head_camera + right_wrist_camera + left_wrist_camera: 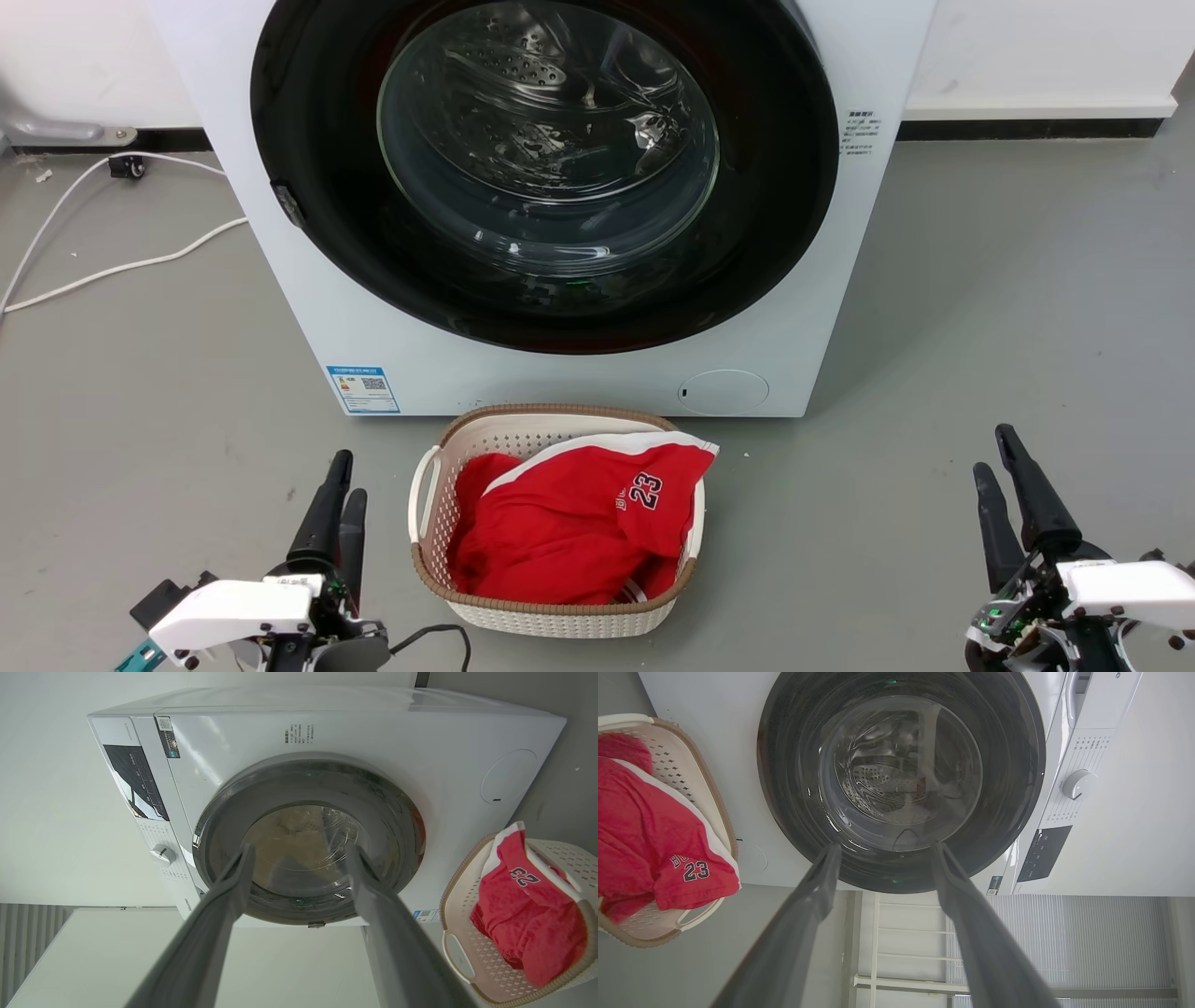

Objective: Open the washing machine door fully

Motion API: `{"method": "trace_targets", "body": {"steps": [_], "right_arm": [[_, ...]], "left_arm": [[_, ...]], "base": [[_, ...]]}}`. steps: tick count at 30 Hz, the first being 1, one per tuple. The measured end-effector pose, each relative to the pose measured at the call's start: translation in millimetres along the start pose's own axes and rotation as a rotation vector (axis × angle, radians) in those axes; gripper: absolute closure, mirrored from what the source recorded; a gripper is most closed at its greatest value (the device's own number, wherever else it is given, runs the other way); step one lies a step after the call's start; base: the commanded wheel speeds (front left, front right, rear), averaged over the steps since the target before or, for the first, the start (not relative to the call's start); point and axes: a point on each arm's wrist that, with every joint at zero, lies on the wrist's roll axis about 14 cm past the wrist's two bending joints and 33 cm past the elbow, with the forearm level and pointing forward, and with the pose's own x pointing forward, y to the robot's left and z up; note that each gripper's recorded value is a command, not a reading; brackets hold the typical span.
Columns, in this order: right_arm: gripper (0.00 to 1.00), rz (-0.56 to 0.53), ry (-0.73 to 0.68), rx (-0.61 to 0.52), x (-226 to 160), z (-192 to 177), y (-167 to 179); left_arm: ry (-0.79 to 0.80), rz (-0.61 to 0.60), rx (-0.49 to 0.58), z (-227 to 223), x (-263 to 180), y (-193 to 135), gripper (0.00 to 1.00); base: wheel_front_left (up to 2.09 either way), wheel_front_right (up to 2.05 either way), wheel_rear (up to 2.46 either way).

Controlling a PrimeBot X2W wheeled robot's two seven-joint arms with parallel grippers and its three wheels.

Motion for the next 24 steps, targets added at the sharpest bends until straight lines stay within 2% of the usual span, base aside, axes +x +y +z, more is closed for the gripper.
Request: {"method": "trace_targets", "body": {"steps": [5,10,24], "right_arm": [[0.00,0.006,-0.007,-0.044,-1,-1,2],[0.00,0.013,-0.004,-0.135,-2,-3,4],[0.00,0.048,0.004,-0.518,-4,-7,15]], "left_arm": [[0.002,-0.009,0.053,-4,1,-3,0.00],[0.005,-0.016,0.178,-7,1,-6,0.00],[0.042,-0.066,0.564,-27,3,-21,0.00]], "base": [[0.00,0.00,0.00],[0.00,0.00,0.00],[0.00,0.00,0.00]]}}
